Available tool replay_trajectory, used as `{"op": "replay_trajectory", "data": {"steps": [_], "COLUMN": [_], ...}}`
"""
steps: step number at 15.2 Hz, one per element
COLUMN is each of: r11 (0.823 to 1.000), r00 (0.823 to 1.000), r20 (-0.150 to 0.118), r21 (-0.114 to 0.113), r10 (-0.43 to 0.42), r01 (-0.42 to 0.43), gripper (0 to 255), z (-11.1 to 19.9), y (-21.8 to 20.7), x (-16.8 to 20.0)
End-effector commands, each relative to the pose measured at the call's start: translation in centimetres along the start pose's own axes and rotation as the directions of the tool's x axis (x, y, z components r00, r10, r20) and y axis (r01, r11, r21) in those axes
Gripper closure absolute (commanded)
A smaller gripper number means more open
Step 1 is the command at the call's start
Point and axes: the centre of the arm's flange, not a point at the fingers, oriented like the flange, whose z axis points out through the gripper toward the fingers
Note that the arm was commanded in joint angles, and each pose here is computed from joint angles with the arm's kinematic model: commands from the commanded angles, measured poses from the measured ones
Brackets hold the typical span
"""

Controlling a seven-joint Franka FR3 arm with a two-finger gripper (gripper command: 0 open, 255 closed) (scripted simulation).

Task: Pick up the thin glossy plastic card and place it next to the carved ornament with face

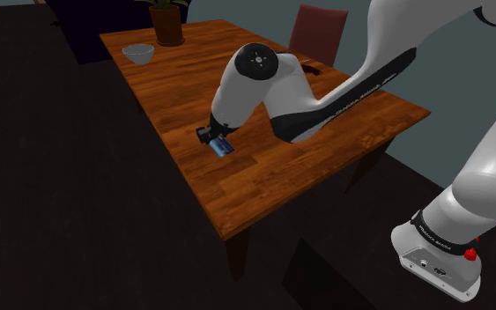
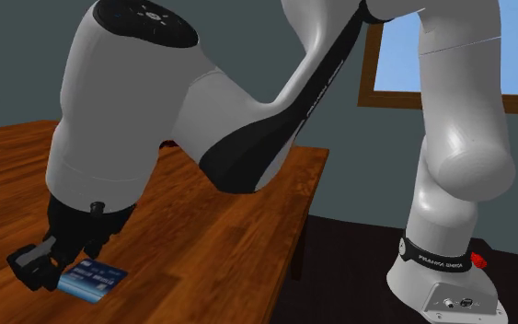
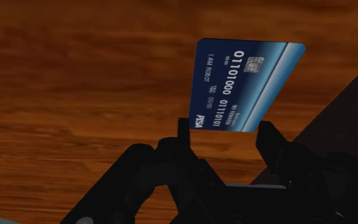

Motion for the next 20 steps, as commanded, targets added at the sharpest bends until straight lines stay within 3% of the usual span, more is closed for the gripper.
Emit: {"op": "replay_trajectory", "data": {"steps": [1,8,20], "r11": [1.000,1.000,1.000], "r00": [1.000,1.000,1.000], "r20": [0.001,0.001,0.001], "r21": [0.000,0.000,0.000], "r10": [0.000,0.000,0.000], "r01": [0.000,0.000,0.000], "gripper": [255,255,255], "z": [-0.9,-3.9,-0.1], "y": [0.0,0.0,14.2], "x": [0.6,2.6,8.4]}}
